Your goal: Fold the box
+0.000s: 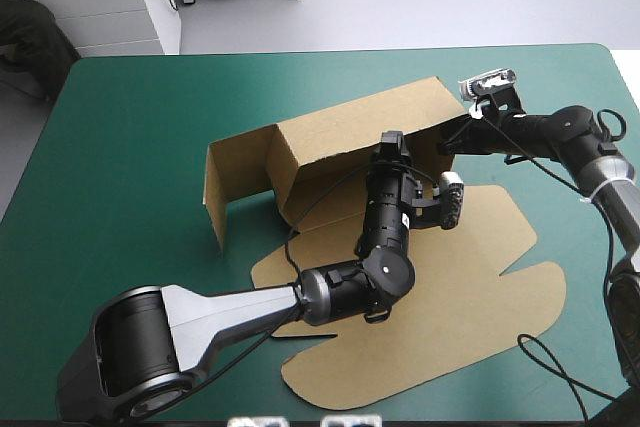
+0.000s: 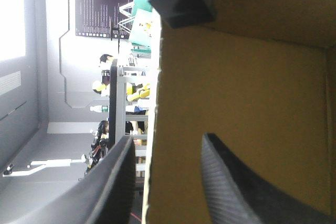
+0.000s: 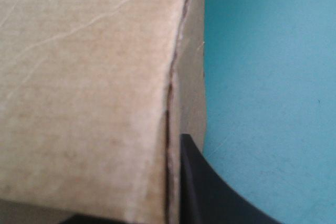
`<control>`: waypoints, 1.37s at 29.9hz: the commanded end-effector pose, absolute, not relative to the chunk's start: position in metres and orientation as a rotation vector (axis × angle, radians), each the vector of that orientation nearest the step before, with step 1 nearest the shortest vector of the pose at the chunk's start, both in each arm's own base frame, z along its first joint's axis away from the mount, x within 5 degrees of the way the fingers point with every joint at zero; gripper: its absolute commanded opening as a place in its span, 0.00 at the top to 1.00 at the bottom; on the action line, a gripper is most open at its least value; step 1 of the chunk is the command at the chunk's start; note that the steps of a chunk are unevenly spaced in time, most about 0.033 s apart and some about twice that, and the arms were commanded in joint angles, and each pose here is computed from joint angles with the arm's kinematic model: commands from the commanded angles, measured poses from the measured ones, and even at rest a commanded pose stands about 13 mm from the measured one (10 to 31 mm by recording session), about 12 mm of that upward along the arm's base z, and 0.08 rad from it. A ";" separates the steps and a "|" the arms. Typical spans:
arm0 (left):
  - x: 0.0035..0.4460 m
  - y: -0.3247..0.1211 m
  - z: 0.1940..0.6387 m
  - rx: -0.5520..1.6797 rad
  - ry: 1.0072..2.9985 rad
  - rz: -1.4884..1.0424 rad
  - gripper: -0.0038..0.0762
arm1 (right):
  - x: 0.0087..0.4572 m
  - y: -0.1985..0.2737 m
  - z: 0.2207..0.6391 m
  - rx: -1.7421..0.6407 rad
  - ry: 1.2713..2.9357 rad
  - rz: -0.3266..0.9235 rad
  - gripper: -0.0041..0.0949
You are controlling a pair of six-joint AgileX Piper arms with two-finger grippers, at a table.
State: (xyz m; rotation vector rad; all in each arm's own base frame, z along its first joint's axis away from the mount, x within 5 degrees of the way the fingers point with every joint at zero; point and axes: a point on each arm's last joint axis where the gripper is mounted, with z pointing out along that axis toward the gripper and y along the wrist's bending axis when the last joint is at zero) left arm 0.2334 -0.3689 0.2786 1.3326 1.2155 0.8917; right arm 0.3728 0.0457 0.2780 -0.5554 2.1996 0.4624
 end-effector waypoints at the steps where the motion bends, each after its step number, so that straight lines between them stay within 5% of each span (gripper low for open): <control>1: 0.215 -0.365 0.326 1.118 1.116 0.942 0.58 | 0.367 0.050 0.288 -0.577 2.194 0.495 0.96; 8: 0.181 -0.372 0.334 1.057 1.106 0.930 0.68 | 0.367 0.050 0.288 -0.547 2.205 0.508 0.96; 12: 0.160 -0.374 0.348 1.037 1.085 0.854 0.96 | 0.367 0.050 0.288 -0.529 2.216 0.519 0.96; 26: 0.139 -0.295 0.454 0.913 1.212 0.405 0.93 | 0.366 0.050 0.290 -0.489 2.227 0.537 0.96; 41: 0.208 -0.150 0.515 0.606 1.464 0.348 0.93 | 0.334 0.044 0.333 -0.449 2.227 0.402 0.96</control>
